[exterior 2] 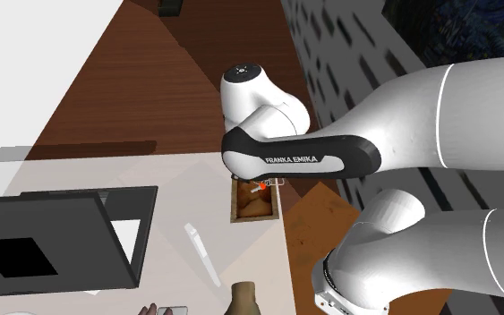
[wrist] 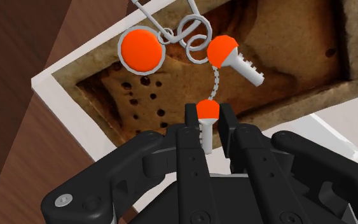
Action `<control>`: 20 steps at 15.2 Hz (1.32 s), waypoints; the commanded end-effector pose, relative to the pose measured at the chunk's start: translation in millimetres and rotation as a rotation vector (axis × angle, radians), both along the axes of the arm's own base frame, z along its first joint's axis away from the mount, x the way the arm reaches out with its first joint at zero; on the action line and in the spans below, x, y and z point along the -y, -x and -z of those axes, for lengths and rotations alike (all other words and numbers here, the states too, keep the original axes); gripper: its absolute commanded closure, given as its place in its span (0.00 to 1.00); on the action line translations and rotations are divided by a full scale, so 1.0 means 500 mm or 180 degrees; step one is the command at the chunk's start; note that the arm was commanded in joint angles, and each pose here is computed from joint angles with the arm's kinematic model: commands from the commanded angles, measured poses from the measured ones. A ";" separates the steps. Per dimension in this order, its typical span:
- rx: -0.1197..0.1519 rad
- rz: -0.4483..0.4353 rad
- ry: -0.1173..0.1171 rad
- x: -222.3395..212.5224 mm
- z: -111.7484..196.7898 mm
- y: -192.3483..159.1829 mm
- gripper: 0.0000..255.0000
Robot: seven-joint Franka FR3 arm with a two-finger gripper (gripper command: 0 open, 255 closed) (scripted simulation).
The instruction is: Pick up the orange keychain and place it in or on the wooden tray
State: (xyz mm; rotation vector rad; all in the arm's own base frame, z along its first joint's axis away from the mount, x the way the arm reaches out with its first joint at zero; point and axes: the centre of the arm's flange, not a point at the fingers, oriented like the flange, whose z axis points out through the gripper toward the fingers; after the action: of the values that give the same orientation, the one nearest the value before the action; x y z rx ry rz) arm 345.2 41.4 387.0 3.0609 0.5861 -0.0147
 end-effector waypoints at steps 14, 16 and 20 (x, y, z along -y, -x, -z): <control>0.0000 0.0000 0.0000 -0.003 -0.100 0.000 0.00; 0.0000 0.0000 0.0000 -0.003 -0.100 0.000 0.00; 0.0000 0.0000 0.0000 -0.003 -0.100 0.000 0.00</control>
State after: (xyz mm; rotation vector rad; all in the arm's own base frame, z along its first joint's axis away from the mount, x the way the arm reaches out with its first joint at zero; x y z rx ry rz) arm 345.4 42.6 436.8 3.0608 0.5861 -0.0144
